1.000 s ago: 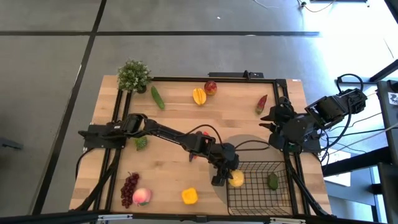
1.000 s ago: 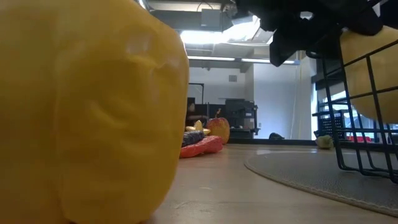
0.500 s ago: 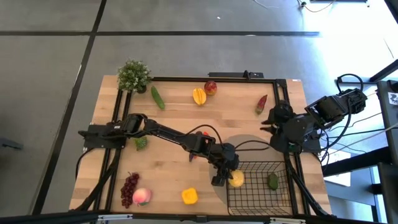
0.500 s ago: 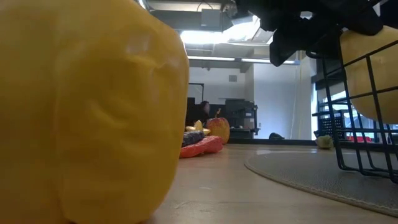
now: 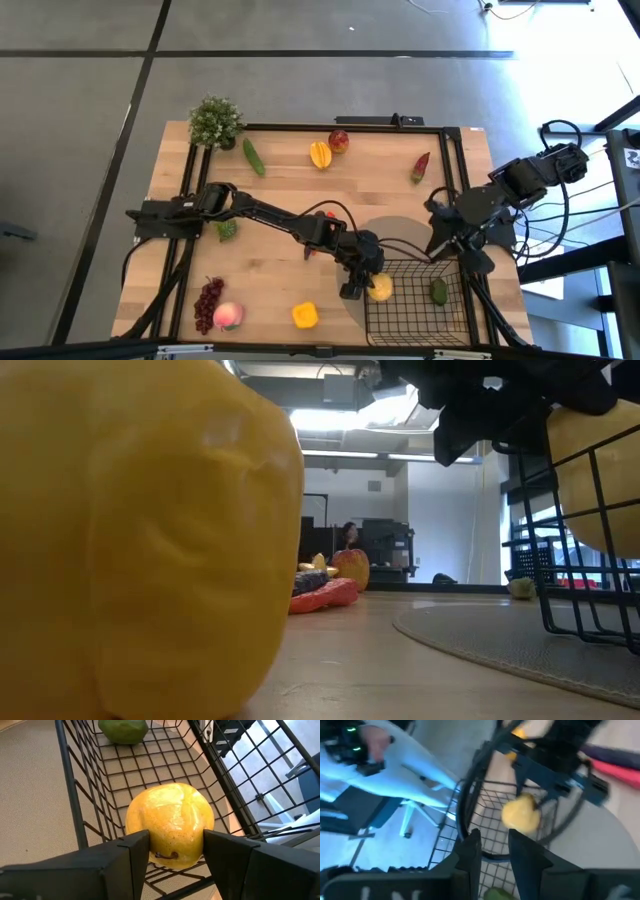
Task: Build produce basket
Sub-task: Put the yellow pear into the wire basket
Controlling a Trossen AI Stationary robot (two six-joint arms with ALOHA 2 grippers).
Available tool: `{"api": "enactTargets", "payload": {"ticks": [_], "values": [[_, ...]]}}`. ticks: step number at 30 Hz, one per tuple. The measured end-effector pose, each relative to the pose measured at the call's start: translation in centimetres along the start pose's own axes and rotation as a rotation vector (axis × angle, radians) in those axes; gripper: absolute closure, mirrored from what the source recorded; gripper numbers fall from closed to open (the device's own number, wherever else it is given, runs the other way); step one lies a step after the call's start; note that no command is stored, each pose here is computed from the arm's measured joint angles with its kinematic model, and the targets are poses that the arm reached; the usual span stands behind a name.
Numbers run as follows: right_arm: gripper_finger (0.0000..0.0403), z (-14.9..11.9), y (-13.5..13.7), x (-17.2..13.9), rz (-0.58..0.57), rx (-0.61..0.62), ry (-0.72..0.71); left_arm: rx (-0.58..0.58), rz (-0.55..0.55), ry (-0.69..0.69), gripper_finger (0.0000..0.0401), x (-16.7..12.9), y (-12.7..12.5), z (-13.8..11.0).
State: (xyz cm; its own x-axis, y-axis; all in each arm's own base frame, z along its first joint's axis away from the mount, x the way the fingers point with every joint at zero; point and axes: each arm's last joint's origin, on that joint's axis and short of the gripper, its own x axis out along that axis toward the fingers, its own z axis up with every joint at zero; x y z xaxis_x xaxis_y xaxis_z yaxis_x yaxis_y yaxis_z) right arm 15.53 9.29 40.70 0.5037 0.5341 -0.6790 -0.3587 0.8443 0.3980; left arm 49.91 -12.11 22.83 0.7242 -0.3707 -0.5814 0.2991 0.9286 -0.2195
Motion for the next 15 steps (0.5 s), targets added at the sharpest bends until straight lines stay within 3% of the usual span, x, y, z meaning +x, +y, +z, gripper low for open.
{"api": "enactTargets", "payload": {"ticks": [15], "values": [[0.0313, -0.5, -0.6, 1.4, -0.053, 0.011, 0.021, -0.021, 0.004, 0.003, 0.0246, -0.1, 0.2, 0.0]]}}
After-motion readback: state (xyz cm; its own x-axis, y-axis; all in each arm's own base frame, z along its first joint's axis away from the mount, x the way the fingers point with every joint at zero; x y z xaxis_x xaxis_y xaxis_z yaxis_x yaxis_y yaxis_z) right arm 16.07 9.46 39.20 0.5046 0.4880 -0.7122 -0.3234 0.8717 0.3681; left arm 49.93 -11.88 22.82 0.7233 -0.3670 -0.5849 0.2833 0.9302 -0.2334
